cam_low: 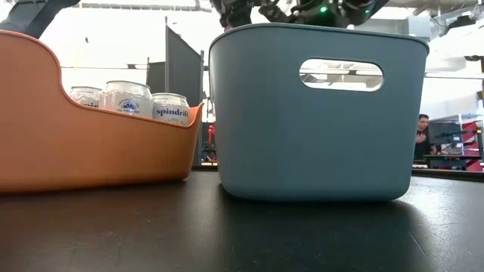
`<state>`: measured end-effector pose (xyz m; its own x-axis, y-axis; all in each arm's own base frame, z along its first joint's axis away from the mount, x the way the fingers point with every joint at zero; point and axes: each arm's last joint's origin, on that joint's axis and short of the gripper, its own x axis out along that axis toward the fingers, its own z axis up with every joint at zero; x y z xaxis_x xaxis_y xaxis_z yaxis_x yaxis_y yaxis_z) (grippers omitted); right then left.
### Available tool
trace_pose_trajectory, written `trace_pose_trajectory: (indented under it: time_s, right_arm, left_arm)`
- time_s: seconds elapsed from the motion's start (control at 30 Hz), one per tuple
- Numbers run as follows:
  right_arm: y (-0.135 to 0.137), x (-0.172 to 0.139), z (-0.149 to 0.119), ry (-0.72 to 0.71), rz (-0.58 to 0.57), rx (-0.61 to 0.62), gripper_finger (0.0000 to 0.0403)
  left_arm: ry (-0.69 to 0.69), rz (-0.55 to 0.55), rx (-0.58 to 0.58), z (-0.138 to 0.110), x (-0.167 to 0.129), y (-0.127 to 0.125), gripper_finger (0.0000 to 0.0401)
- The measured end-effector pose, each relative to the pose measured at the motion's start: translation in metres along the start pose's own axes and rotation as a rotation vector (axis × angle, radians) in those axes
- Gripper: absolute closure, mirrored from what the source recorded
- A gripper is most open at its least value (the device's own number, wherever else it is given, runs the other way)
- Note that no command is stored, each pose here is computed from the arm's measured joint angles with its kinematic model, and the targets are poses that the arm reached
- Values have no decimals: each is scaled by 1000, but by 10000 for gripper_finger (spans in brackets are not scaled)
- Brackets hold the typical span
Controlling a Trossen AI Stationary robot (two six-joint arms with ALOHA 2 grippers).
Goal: Sort soda cans
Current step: Put the red soda can into the yellow bin
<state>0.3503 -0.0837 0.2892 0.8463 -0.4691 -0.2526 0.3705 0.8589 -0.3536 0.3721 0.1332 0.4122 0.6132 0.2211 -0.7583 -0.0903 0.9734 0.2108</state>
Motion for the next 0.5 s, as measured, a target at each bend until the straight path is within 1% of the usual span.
trace_pose_trajectory:
  time_s: [0.07, 0.17, 0.23, 0.33, 0.5]
  right_arm:
    - [2, 6, 0, 8, 0, -1, 3]
    - [3, 12, 1, 27, -46, -13, 3]
    - [3, 12, 3, 31, -50, -28, 7]
    - [4, 11, 6, 27, -52, -29, 23]
    - [4, 10, 10, 22, -59, -27, 60]
  left_arm:
    - [-4, -12, -3, 0, 0, -1, 92]
    - [-5, -23, -5, 0, 0, -1, 92]
    - [-3, -21, -8, 0, 0, 0, 92]
    - [6, -28, -10, -1, 0, -1, 92]
    - [7, -28, -10, -1, 0, -1, 92]
